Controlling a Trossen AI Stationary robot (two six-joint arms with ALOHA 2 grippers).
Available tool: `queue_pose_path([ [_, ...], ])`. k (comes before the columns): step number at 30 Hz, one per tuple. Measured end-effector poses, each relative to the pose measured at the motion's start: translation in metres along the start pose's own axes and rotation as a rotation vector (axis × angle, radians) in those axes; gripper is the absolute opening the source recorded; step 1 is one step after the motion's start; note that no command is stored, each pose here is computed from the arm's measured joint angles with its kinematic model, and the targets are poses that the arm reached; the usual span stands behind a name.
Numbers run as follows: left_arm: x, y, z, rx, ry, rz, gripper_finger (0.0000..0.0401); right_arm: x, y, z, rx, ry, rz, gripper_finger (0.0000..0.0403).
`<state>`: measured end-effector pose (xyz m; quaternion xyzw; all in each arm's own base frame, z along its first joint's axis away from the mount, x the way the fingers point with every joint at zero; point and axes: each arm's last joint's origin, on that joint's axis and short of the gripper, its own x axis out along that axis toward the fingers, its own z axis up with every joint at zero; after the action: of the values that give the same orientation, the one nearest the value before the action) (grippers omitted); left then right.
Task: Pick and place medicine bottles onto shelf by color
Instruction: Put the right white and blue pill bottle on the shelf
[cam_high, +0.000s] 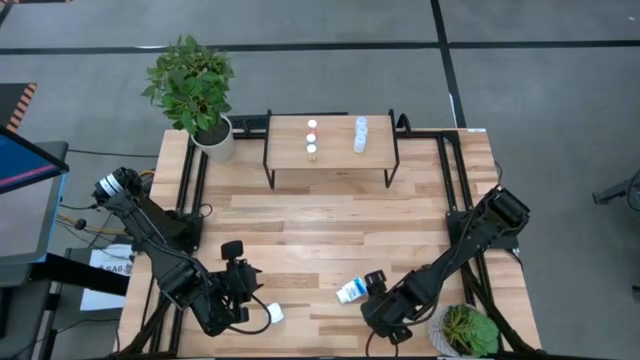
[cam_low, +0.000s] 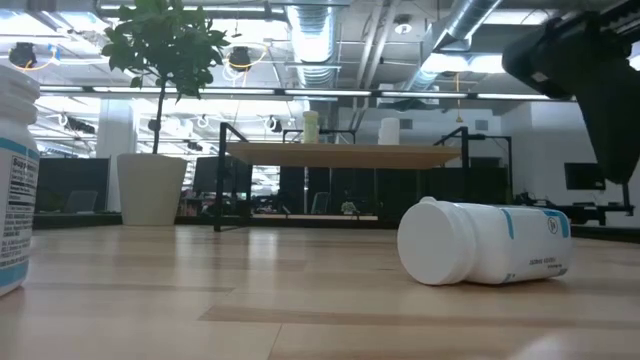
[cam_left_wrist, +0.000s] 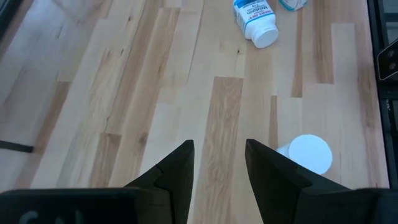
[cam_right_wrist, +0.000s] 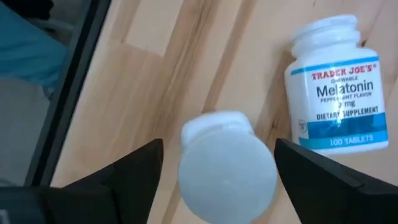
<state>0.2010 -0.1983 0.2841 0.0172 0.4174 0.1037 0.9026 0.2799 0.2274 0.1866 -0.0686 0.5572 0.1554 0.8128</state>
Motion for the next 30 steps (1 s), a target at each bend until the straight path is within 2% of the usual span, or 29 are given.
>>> queue_pose_path([
  [11, 0.0, 0.0, 0.0, -0.001, -0.001, -0.002, 0.0132, 0.0, 0.0, 0.001, 0.003, -0.005, 0.001, 0.0255],
  [17, 0.0, 0.0, 0.0, -0.001, -0.001, -0.002, 0.0132, -0.013, -0.012, 0.012, 0.057, -0.013, -0.015, 0.0172],
  [26, 0.0, 0.0, 0.0, 0.0, 0.001, -0.003, 0.0132, -0.078, -0.035, 0.051, -0.052, 0.031, -0.066, 0.0164],
  [30, 0.0, 0.0, 0.0, 0.001, 0.002, -0.003, 0.0132, -0.12, -0.065, 0.07, -0.062, 0.009, -0.184, 0.0164],
])
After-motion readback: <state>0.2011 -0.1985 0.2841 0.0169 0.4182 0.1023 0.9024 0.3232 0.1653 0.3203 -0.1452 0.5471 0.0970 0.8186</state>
